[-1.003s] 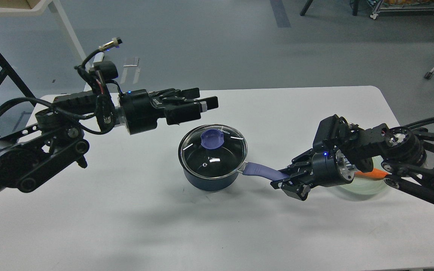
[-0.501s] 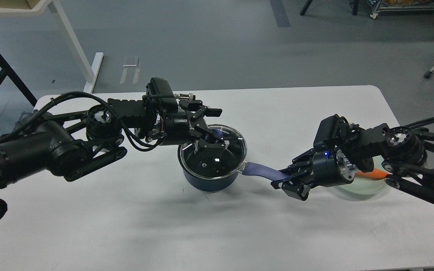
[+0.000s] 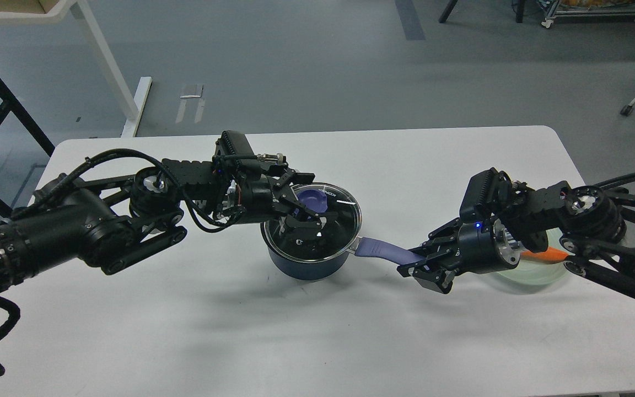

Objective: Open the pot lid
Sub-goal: 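Close the left gripper on the blue knob of the glass lid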

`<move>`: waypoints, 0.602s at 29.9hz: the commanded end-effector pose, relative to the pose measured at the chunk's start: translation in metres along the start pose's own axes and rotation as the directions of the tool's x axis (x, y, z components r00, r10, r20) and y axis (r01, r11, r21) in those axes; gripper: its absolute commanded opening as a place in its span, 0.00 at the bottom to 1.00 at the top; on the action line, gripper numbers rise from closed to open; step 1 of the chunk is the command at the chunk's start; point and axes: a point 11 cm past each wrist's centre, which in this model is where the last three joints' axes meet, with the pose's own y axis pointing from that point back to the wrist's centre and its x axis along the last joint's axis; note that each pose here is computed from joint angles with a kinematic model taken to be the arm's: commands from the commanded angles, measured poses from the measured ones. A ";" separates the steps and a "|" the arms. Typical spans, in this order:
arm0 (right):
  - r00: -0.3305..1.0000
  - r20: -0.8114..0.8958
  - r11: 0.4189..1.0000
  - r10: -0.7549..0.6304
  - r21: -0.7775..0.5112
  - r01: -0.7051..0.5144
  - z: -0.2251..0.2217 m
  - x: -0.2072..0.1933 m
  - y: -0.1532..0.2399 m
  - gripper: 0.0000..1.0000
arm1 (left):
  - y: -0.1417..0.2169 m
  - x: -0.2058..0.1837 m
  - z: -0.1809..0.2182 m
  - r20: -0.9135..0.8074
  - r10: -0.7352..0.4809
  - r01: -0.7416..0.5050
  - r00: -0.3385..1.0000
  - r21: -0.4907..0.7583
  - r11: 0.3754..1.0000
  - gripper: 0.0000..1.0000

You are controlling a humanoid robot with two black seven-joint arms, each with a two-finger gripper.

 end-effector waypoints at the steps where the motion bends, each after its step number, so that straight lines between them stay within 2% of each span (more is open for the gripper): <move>1: 1.000 0.001 1.000 0.000 0.001 0.000 0.000 -0.001 0.000 0.37 | 0.002 -0.008 -0.001 -0.001 -0.014 0.014 1.000 0.005 1.000 0.99; 7: 1.000 0.000 1.000 0.003 0.000 -0.003 0.000 0.000 0.000 0.37 | 0.002 -0.017 0.000 -0.001 -0.031 0.031 1.000 0.008 0.999 0.95; 9: 1.000 0.002 1.000 0.002 0.001 -0.002 0.000 0.000 0.000 0.37 | 0.002 -0.019 0.000 -0.002 -0.033 0.033 0.999 0.007 0.999 0.90; 13: 1.000 0.003 1.000 0.003 -0.002 -0.003 0.001 0.000 0.001 0.37 | 0.002 -0.019 0.000 -0.005 -0.033 0.033 0.999 0.007 0.999 0.67; 15: 1.000 0.002 1.000 0.003 -0.001 -0.003 0.000 0.000 0.000 0.37 | 0.001 -0.019 0.001 -0.009 -0.030 0.030 1.000 0.004 1.000 0.62; 18: 1.000 0.003 1.000 0.002 0.000 -0.002 0.000 -0.001 0.000 0.37 | 0.001 -0.017 0.001 -0.007 -0.026 0.026 1.000 0.005 1.000 0.44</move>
